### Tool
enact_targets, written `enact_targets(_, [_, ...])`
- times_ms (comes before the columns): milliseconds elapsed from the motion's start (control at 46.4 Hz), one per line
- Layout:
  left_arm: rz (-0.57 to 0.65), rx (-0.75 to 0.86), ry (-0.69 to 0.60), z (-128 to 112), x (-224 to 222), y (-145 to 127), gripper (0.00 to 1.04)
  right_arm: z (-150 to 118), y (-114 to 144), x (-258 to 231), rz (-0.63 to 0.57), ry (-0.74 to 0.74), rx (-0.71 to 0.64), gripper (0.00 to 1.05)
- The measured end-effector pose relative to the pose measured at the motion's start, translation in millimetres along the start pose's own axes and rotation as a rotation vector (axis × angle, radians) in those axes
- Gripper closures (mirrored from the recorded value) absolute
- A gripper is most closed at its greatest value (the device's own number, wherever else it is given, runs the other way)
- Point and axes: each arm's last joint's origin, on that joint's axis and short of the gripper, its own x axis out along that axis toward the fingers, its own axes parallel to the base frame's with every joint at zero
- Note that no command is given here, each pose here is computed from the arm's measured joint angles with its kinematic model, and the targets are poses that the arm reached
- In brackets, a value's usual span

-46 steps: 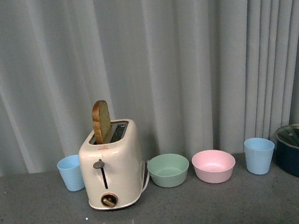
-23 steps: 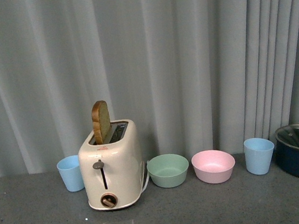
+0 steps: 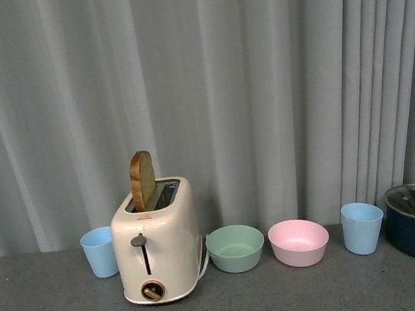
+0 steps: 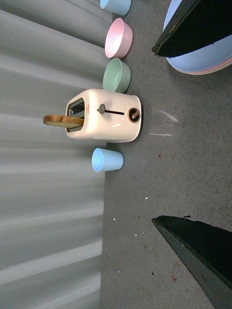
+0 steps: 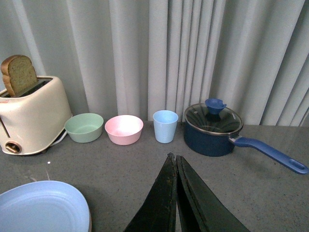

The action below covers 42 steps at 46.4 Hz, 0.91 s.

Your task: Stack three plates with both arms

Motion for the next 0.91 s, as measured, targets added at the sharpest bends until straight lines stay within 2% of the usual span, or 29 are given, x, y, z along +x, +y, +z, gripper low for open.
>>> enact_targets(603, [0.0,0.0,0.0,0.0,0.0,0.0,0.07,-29.2,0.3,-15.9,0.0,-0.005,0.0,1.02])
enact_targets(819, [0.0,0.0,0.0,0.0,0.0,0.0,0.07,-33.7,0.4,-24.9,0.001,0.026,0.0,1.02])
enact_targets(905, [0.0,0.0,0.0,0.0,0.0,0.0,0.07,-31.3,0.4,-27.7,0.0,-0.007,0.0,1.02])
